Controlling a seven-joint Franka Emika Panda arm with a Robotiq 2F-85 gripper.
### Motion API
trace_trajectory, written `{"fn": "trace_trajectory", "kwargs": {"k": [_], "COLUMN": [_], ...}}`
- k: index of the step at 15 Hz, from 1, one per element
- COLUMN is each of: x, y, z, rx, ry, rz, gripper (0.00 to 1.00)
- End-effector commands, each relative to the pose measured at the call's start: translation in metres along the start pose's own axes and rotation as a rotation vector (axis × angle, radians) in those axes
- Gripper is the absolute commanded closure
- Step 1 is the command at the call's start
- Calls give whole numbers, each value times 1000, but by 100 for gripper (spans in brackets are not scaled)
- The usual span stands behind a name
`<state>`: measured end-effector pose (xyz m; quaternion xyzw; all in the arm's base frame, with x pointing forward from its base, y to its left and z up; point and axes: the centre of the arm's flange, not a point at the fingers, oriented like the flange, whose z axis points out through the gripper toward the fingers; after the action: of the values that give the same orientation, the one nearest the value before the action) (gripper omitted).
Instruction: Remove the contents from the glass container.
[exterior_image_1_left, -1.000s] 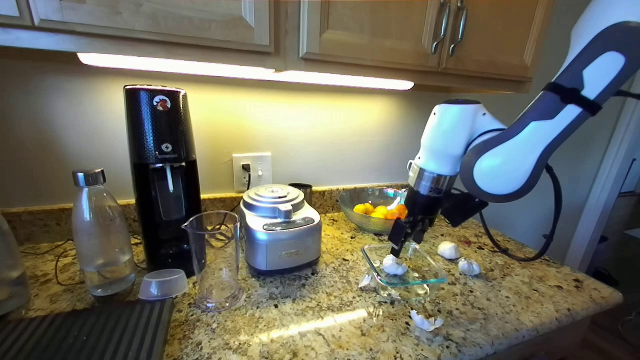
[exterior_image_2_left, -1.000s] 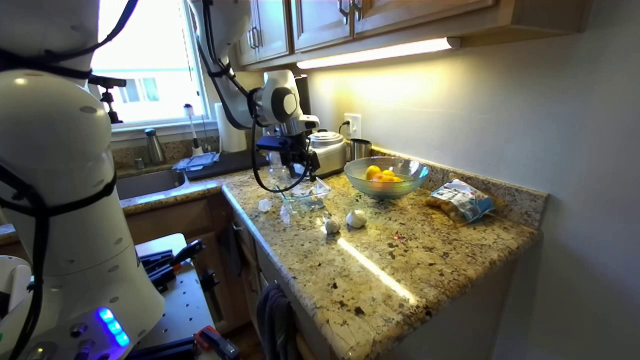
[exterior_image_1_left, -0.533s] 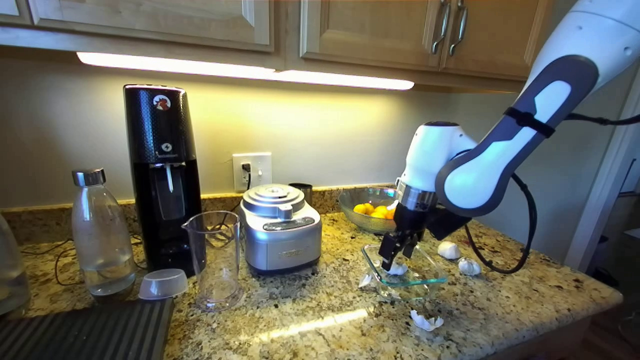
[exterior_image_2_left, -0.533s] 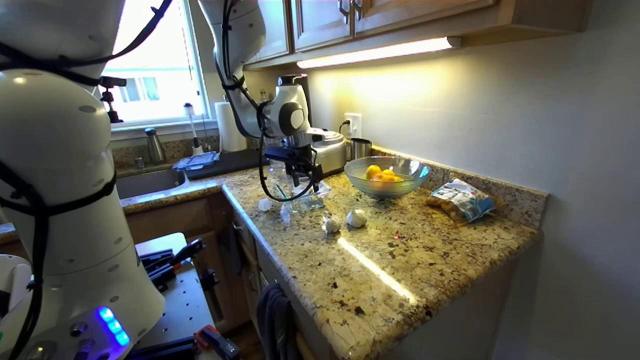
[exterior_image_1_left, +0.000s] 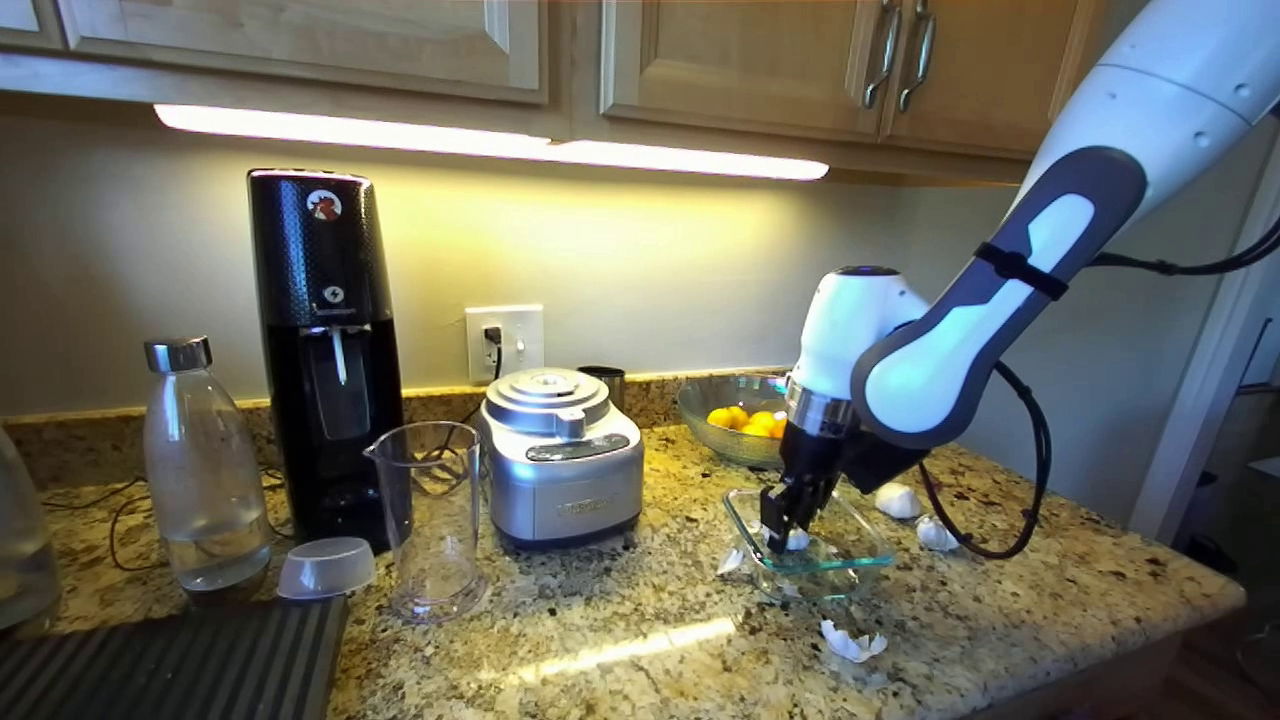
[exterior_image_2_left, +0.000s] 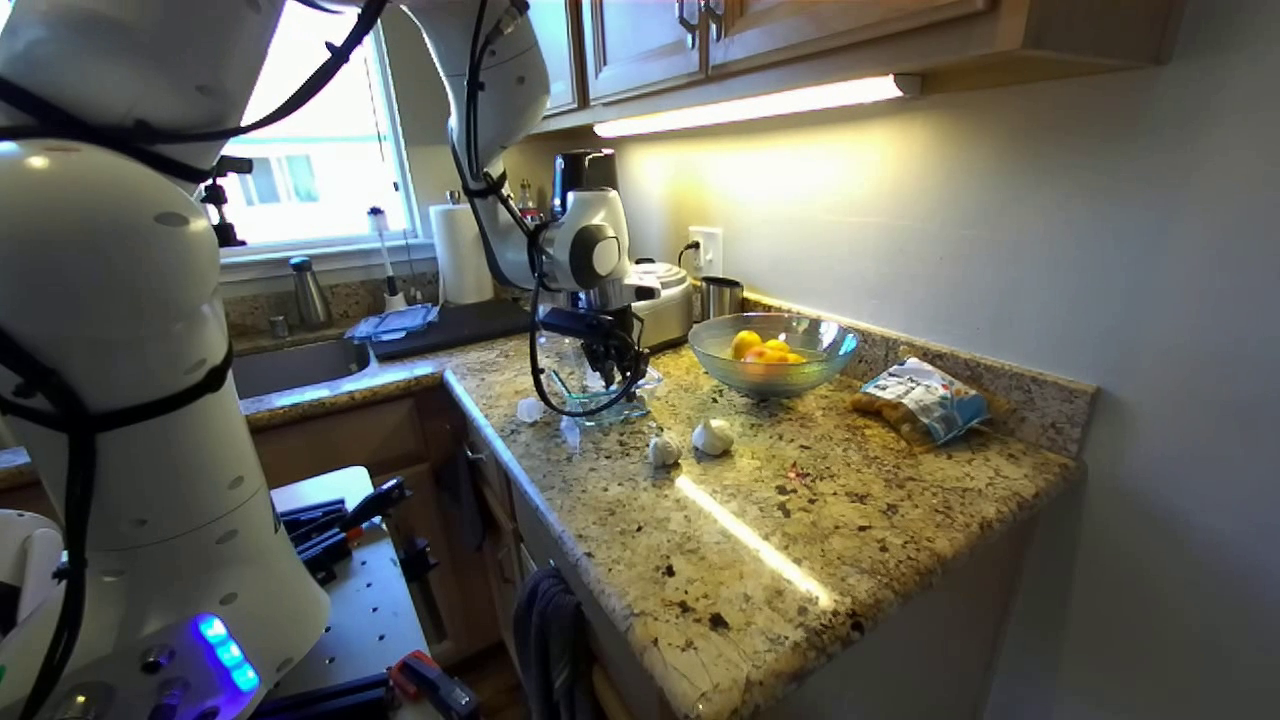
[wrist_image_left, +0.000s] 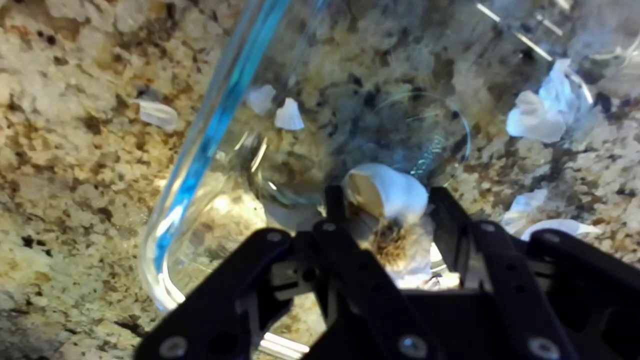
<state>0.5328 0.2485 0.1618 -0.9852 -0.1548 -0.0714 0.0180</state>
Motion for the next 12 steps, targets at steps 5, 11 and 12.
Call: {"fn": "trace_trajectory", "kwargs": {"k": [5, 11, 12], "x": [-11, -27, -29], "y": [4, 8, 11], "z": [-34, -96, -106], "rx": [-2, -15, -24], "ry": [-2, -3, 0], "rz": [-28, -58, -55], "gripper": [85, 85, 85]}}
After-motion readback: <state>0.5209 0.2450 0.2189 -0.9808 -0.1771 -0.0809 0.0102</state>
